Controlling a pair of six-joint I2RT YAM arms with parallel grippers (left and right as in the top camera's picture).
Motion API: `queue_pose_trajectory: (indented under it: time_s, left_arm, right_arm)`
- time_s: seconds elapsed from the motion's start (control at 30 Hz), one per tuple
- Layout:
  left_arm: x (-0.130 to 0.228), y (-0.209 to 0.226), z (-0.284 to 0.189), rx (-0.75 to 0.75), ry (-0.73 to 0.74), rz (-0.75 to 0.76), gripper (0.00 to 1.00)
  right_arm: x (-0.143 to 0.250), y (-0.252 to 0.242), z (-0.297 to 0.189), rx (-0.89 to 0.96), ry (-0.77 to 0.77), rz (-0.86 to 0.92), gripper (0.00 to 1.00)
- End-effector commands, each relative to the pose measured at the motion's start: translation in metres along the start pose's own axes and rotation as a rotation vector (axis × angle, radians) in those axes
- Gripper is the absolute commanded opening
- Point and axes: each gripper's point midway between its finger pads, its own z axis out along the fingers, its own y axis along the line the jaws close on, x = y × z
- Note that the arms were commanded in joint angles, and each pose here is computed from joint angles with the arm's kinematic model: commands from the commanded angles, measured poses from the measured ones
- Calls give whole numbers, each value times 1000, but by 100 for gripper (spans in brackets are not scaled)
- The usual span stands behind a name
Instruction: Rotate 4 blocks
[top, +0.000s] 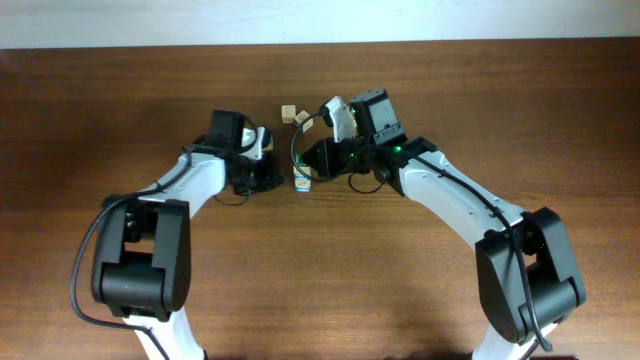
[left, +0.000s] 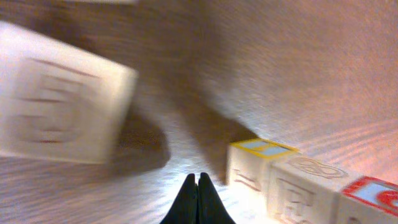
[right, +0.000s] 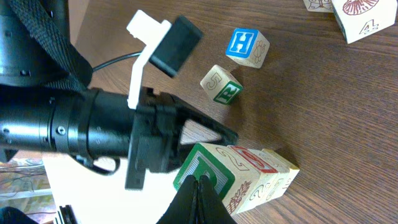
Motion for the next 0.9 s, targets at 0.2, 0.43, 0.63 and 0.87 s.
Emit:
queue_pose_trajectory:
  time_s: [0.2, 0.43, 0.63, 0.87]
  left_arm:
    - [-15, 15, -10, -22, -43, -14, 0]
    - [-15, 15, -10, -22, -43, -15, 0]
    - [-15, 15, -10, -22, -43, -15, 0]
    - [-15, 15, -10, -22, -43, -14, 0]
  right_arm:
    - [18, -22, 10, 80, 45, 43, 4]
    - [9, -7, -1, 54, 36, 34, 4]
    - [5, 0, -5, 34, 26, 23, 4]
    - [-11, 14, -9, -4, -6, -6, 4]
